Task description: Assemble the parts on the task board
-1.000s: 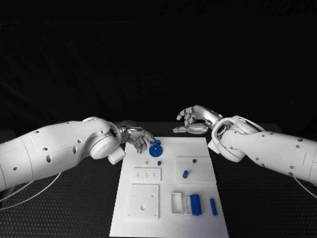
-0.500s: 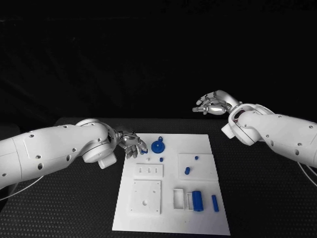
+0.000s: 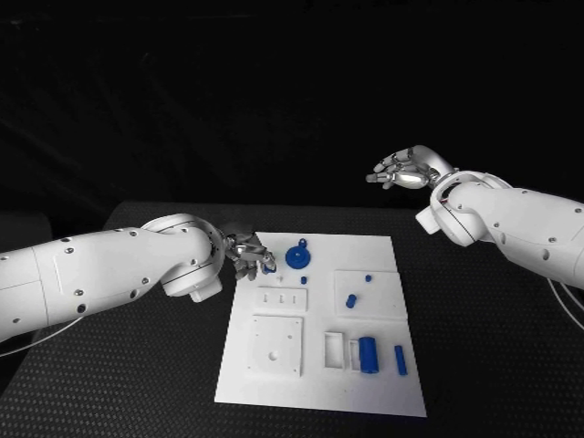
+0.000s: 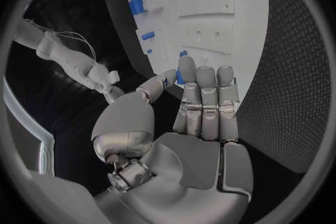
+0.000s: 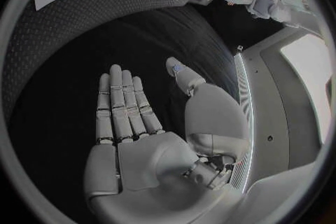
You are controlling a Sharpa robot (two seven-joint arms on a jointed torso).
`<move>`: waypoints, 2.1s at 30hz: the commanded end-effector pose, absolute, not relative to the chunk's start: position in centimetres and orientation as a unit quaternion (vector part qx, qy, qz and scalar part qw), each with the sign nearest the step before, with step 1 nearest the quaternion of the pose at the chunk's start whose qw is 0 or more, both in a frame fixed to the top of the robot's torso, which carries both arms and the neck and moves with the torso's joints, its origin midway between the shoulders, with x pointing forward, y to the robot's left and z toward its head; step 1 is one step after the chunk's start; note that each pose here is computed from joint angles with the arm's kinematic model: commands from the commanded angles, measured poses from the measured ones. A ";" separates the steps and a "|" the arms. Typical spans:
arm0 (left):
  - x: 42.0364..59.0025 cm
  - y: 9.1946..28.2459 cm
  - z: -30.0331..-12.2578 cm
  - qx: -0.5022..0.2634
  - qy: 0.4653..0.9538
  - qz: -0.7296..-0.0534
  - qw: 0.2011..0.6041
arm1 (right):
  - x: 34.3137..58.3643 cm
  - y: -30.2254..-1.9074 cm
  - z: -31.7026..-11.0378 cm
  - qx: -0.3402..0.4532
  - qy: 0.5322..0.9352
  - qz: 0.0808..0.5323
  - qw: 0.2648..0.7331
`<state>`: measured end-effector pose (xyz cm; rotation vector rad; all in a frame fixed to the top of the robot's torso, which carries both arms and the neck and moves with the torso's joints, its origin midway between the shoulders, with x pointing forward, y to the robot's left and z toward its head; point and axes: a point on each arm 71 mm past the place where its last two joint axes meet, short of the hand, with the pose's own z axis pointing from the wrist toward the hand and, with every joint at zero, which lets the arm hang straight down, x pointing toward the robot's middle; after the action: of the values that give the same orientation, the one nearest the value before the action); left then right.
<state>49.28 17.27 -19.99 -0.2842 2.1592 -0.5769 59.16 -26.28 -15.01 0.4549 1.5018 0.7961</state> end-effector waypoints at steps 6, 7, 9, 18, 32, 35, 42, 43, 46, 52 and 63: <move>48.5 16.2 -21.7 -0.104 0.862 -0.225 0.442 | 59.5 -26.1 -15.1 0.198 0.662 0.356 0.629; 48.4 16.1 -21.9 -0.104 0.863 -0.225 0.440 | 59.5 -26.1 -15.1 0.198 0.662 0.355 0.629; 48.1 15.9 -22.5 -0.104 0.866 -0.226 0.435 | 59.6 -26.1 -15.1 0.199 0.663 0.354 0.629; 47.8 15.3 -23.4 -0.099 0.873 -0.225 0.421 | 59.7 -26.2 -15.2 0.199 0.665 0.352 0.628; 47.9 14.9 -24.3 -0.084 0.880 -0.211 0.418 | 59.6 -26.1 -15.2 0.198 0.668 0.353 0.625; 48.0 14.8 -24.5 -0.077 0.882 -0.207 0.416 | 59.6 -26.1 -15.2 0.198 0.668 0.353 0.624; 48.2 14.7 -24.6 -0.059 0.882 -0.198 0.423 | 59.6 -26.0 -15.2 0.197 0.669 0.355 0.623; 48.2 14.8 -24.6 -0.059 0.883 -0.197 0.422 | 59.6 -26.0 -15.2 0.197 0.669 0.355 0.623; 48.1 14.6 -24.8 -0.049 0.889 -0.193 0.412 | 59.5 -26.0 -15.3 0.197 0.669 0.355 0.623; 48.0 14.3 -25.1 -0.032 0.890 -0.187 0.414 | 59.5 -26.0 -15.3 0.197 0.669 0.355 0.622; 48.1 14.3 -25.2 -0.019 0.885 -0.179 0.429 | 59.5 -25.8 -15.3 0.196 0.670 0.356 0.621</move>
<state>48.13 14.52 -25.28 -0.0892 2.2205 -0.4600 59.52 -25.97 -15.27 0.4575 1.5326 0.8085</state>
